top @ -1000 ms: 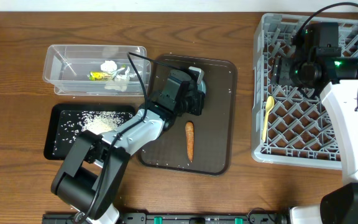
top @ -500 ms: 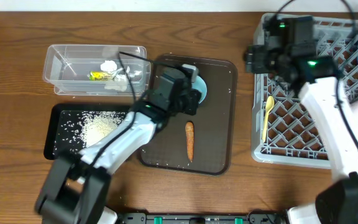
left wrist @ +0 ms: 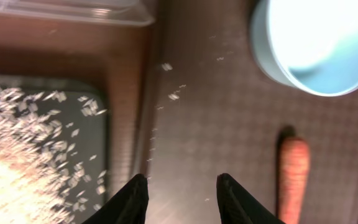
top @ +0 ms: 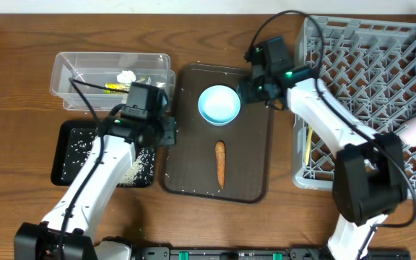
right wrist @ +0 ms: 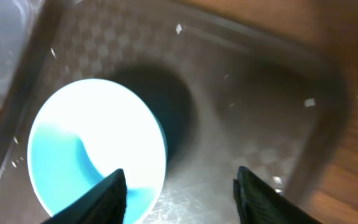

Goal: Sort waste into correct bins and load items into the dishwasher rack
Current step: 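Hand the light-blue bowl from the left gripper to the right gripper, then carry the bowl right and place it in the dish rack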

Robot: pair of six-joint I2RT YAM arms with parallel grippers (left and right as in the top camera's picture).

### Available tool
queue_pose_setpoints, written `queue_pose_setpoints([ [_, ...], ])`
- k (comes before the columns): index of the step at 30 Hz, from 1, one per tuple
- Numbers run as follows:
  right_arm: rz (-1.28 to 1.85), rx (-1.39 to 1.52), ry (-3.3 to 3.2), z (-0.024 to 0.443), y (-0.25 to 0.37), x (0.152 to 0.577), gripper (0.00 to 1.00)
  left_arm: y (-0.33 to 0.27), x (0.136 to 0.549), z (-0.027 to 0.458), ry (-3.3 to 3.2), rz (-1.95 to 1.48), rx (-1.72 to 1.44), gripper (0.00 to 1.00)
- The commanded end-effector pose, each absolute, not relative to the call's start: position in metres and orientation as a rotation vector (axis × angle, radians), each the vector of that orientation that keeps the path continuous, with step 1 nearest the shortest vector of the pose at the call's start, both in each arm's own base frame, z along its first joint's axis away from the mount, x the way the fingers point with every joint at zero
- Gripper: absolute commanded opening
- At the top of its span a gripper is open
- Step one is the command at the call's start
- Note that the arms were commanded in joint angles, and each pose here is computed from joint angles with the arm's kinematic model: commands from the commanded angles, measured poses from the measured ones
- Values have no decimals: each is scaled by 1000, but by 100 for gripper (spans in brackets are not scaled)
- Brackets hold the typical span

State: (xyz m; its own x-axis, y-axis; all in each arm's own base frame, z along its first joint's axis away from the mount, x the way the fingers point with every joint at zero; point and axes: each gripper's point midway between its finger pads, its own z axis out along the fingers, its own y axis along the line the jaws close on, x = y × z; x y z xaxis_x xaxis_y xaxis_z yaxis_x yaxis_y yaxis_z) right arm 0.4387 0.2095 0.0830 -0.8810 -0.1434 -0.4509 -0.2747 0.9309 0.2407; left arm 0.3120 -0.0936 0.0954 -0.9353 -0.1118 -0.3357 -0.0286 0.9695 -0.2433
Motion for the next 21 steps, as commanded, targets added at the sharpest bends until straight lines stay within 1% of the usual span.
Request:
queue_pose_setpoints([
  [1,426,-246,2701,64,216,437,49,-85,316,101,2747,-311,-119,39],
  [6,417,-221,2762,38,217,432,45,-85,317,101,2743,-312,-119,39],
  [8,413,-215,2777,32,217,431,42,-85,317,101,2743,-312,-118,39],
  [10,412,-206,2786,28,217,431,31,-85,317,101,2743,-312,-118,39],
  [11,412,-195,2787,28,216,431,20,-85,317,101,2743,-312,-119,39],
  [12,414,-196,2783,28,217,432,6,-86,317,101,2744,-313,-119,39],
  [13,415,-196,2780,29,217,432,1,-85,317,101,2744,-312,-119,39],
  [18,424,-178,2742,40,213,443,1,-85,317,101,2743,-312,-119,39],
  [21,413,-178,2704,60,203,452,1,-85,317,101,2743,-312,-119,39],
])
